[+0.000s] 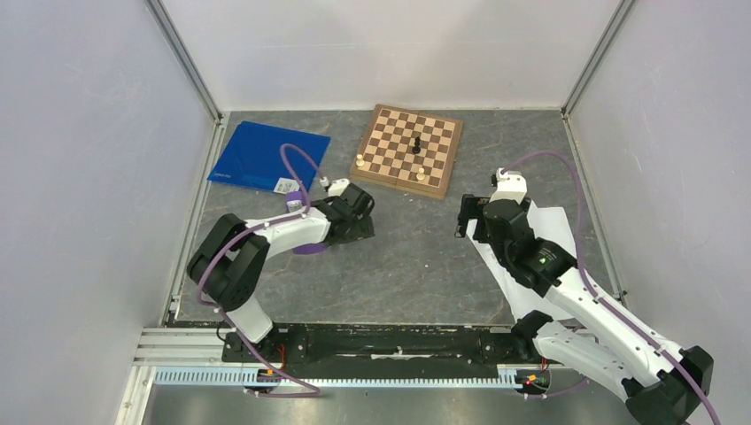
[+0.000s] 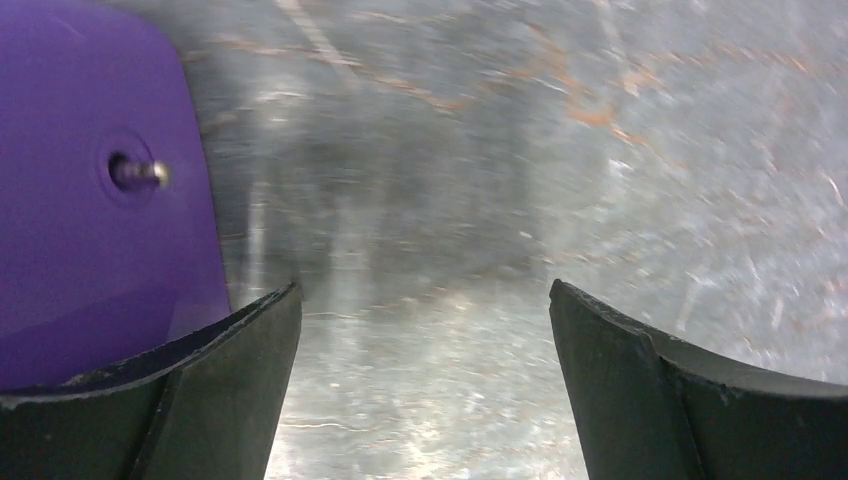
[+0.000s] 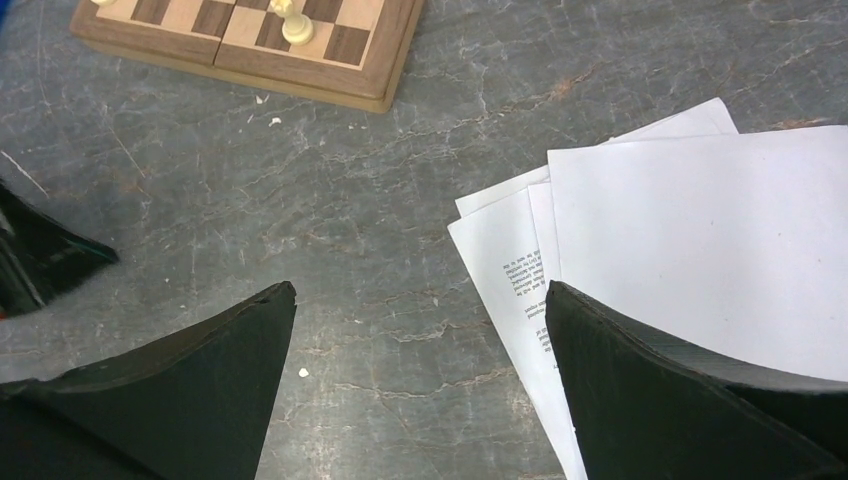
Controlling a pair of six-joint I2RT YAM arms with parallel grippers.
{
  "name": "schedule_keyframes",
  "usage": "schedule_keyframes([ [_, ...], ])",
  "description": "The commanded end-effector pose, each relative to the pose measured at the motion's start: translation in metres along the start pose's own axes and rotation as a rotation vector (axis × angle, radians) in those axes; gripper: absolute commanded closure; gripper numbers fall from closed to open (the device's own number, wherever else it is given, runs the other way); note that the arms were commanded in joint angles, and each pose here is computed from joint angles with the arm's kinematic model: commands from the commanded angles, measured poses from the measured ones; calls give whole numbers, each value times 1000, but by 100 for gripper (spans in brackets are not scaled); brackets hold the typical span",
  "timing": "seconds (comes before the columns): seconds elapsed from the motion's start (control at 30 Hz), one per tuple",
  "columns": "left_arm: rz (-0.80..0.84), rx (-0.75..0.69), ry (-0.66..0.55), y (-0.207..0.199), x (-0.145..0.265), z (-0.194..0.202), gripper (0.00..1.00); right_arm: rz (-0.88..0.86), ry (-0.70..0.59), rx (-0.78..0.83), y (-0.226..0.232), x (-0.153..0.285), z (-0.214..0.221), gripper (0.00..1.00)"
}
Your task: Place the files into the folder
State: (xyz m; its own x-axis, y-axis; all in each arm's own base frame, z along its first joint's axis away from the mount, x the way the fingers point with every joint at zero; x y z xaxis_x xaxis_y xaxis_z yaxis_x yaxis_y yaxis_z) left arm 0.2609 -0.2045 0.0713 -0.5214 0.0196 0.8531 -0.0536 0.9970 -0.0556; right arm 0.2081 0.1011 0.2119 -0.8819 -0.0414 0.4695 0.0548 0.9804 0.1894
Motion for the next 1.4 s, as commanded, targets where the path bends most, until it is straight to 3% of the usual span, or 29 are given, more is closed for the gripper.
schedule_keyframes([
  [0.0,-143,235,-2,41,-3,7,0,-27,-14,-14,6,-4,-1,1],
  [0.83,-537,710,-86,202,25,-7,0,-99,68,67,17,-20,19,1],
  [1.37,-735,842,-125,234,40,11,1,-104,92,79,9,-22,38,1],
])
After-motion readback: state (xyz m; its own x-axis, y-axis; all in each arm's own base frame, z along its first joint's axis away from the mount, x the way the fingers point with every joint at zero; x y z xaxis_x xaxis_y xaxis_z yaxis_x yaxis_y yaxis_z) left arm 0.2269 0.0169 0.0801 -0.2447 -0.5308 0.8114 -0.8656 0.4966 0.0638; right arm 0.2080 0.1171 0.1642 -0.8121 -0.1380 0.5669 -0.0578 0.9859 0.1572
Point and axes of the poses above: each gripper's point midway between its finger pads, its own x axis back along the fingers, its own y axis along the line the jaws close on, z = x × y, the point moved 6 cm from there along x, back along the fingers, and after that the axes turned 5 degrees about -x, right-handed, at the moved point
